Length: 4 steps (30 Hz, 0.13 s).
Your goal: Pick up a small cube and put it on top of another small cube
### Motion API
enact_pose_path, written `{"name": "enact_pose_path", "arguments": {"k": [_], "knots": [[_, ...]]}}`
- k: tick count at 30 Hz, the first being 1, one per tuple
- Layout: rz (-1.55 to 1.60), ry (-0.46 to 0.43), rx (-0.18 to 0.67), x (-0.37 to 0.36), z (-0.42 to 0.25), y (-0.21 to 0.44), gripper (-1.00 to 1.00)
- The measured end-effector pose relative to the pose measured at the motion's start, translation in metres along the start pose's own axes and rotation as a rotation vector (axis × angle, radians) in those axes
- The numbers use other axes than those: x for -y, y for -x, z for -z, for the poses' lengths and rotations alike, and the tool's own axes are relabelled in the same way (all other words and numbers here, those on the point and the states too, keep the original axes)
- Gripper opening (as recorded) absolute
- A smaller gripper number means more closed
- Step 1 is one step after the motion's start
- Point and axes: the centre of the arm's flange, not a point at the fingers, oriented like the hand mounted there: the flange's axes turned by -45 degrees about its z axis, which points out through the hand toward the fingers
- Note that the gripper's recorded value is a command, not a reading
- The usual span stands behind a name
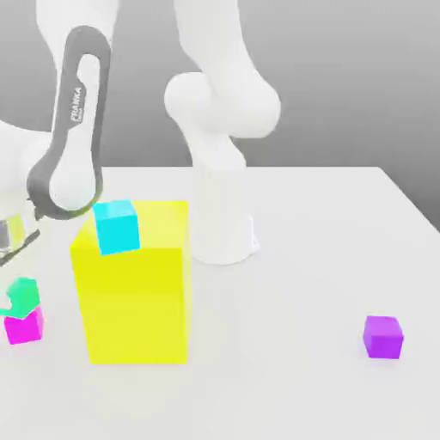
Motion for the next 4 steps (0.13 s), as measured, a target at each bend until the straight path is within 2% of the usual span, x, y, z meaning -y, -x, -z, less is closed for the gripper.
{"name": "enact_pose_path", "arguments": {"k": [4], "knots": [[0.000, 0.001, 0.001, -0.0002, -0.0004, 0.0001, 1.00]]}}
